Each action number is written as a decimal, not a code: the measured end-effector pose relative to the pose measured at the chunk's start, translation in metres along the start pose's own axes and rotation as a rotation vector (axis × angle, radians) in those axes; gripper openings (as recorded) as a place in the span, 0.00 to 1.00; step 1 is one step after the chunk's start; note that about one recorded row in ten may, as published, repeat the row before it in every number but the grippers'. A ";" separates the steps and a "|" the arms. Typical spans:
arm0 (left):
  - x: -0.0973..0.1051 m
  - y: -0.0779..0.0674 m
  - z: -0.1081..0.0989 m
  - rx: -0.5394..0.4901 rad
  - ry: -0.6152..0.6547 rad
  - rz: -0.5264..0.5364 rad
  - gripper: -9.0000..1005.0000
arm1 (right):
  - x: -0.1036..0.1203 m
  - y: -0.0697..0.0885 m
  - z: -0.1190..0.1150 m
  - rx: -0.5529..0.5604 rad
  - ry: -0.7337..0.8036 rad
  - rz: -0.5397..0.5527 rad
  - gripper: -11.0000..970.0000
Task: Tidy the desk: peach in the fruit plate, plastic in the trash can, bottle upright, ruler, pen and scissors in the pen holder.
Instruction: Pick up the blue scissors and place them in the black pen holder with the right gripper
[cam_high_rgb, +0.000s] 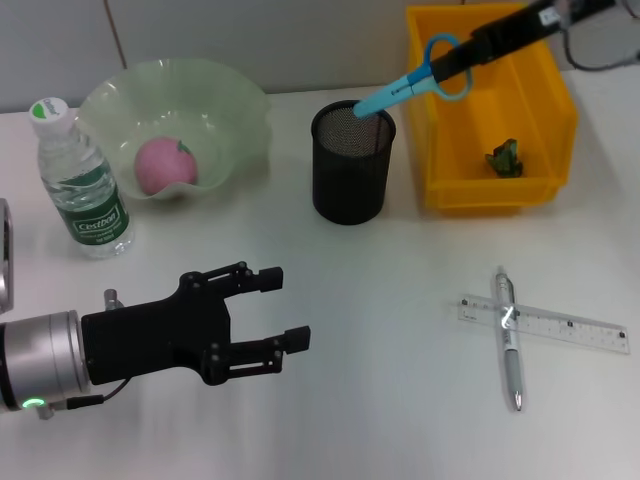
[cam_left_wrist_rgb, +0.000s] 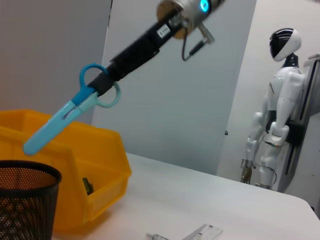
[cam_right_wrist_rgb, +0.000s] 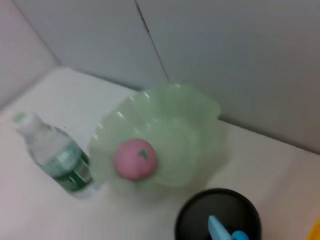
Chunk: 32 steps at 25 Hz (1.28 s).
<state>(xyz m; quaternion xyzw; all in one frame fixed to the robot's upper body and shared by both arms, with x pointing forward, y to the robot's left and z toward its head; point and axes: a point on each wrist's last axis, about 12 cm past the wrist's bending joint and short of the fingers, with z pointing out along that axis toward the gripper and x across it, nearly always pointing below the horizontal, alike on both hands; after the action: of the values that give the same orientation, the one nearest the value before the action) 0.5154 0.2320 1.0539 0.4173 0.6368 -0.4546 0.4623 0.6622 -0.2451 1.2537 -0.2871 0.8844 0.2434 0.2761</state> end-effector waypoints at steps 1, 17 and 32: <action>0.000 0.000 0.000 0.000 0.000 0.000 0.80 | 0.000 0.000 0.000 0.000 0.000 0.000 0.09; 0.002 0.000 -0.001 -0.015 0.005 -0.015 0.80 | -0.028 0.032 0.073 0.111 0.163 -0.141 0.09; 0.003 -0.001 0.000 -0.016 0.004 -0.019 0.80 | -0.029 0.037 0.094 0.173 0.151 -0.164 0.31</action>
<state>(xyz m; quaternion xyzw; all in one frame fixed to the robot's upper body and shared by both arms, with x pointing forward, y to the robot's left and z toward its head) 0.5139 0.2324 1.0509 0.4083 0.6454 -0.4529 0.4600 0.6909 -0.1527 1.2131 -0.3512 0.8938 0.1204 0.2514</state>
